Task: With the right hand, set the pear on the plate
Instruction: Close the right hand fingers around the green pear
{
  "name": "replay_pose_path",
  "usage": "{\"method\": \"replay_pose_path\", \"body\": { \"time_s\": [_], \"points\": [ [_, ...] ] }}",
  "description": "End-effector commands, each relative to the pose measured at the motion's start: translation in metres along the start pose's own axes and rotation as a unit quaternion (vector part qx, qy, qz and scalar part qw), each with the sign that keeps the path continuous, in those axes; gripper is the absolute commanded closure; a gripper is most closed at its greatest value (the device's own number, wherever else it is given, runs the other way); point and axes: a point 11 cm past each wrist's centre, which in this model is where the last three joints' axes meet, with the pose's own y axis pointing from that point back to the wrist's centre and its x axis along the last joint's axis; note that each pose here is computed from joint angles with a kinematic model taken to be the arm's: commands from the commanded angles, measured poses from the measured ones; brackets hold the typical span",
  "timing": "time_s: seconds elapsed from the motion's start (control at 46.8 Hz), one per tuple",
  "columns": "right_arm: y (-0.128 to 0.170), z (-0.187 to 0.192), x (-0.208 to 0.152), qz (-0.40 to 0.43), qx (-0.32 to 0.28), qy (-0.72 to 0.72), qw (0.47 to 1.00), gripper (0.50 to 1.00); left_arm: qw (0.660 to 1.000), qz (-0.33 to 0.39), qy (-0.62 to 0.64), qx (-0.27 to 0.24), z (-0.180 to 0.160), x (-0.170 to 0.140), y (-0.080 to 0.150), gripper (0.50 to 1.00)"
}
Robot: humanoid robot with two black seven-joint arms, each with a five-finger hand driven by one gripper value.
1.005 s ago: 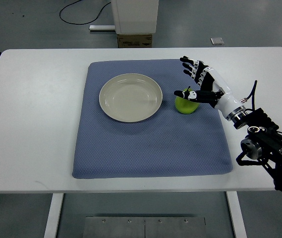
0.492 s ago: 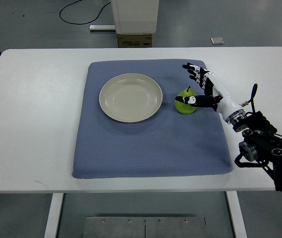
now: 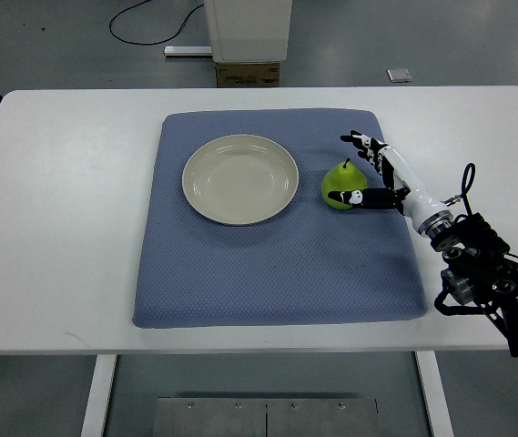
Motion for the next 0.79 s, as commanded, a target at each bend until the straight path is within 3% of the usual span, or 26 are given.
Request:
{"method": "replay_pose_path", "body": {
  "time_s": [0.0, 0.492, 0.684, 0.77],
  "points": [
    [0.000, 0.000, -0.001, -0.001, 0.000, 0.000, 1.000, 0.500, 1.000, 0.001, 0.000, 0.000, 0.000, 0.000, 0.000, 0.500],
    [0.002, 0.006, -0.013, -0.020, -0.008, 0.011, 1.000, 0.511, 1.000, 0.000, 0.000, 0.000, 0.000, 0.000, 0.000, 0.500],
    [0.001, 0.005, -0.017, -0.013, -0.007, 0.016, 1.000, 0.668, 1.000, 0.000, 0.000, 0.000, 0.000, 0.000, 0.000, 0.500],
    [0.001, 0.005, -0.017, -0.014, -0.007, 0.016, 1.000, 0.703, 1.000, 0.000, 0.000, 0.001, 0.000, 0.000, 0.000, 0.500]
  ]
}}
